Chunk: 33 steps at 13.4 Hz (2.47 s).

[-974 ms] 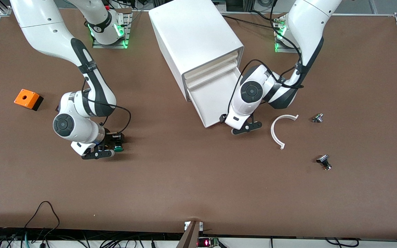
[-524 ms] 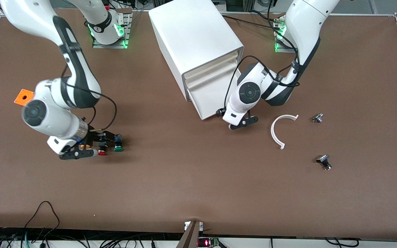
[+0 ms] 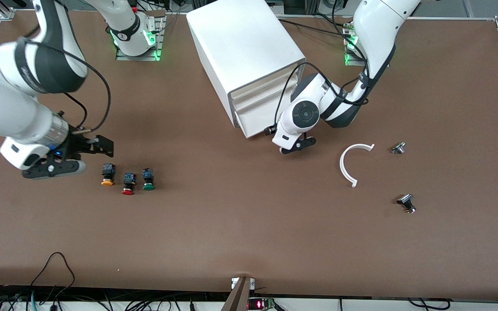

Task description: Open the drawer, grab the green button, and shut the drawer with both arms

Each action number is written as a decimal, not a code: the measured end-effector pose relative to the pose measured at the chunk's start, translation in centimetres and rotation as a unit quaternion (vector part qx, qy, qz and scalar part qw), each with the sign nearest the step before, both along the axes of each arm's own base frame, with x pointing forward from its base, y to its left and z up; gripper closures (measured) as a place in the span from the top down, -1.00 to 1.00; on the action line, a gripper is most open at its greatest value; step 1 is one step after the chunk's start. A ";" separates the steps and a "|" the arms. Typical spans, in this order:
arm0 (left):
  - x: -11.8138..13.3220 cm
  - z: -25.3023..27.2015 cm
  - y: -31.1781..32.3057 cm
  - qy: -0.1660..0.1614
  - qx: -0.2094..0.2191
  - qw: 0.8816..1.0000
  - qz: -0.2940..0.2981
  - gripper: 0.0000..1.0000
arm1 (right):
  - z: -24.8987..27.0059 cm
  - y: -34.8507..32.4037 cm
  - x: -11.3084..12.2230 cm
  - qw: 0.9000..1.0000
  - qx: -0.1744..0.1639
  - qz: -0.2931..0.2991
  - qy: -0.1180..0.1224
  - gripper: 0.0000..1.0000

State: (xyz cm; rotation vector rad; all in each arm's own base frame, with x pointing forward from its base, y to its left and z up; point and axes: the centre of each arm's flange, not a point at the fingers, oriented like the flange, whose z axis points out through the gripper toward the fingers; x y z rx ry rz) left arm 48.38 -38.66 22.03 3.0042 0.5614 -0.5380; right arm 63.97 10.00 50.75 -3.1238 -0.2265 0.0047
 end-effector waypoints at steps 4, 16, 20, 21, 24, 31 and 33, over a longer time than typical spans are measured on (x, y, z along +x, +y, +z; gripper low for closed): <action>-1.0 0.1 -0.9 0.013 0.003 1.000 0.001 0.98 | 6.2 -0.7 -2.0 0.999 -0.019 -0.027 -0.014 1.00; -4.6 1.2 -3.3 0.059 0.017 0.998 -0.018 0.97 | 12.6 -3.6 -7.0 0.996 -0.029 -0.083 0.002 1.00; -4.8 1.2 -3.5 0.063 0.016 0.998 -0.016 0.98 | 14.0 -4.5 -8.2 0.993 -0.031 -0.118 0.004 1.00; -4.8 1.2 -3.5 0.065 0.016 0.998 -0.015 0.98 | 14.5 -4.7 -8.6 0.992 -0.031 -0.121 0.003 1.00; -5.0 1.2 -3.7 0.067 0.015 0.998 -0.014 0.98 | 16.2 -5.3 -10.2 0.990 -0.033 -0.134 0.002 1.00; -1.5 3.4 -1.3 0.067 0.013 0.998 0.013 0.98 | 16.0 -5.2 -10.9 0.989 -0.035 -0.143 0.006 1.00; 2.9 7.9 1.6 0.075 0.012 0.997 0.032 0.98 | 15.8 -5.1 -10.7 0.989 -0.034 -0.143 0.003 1.00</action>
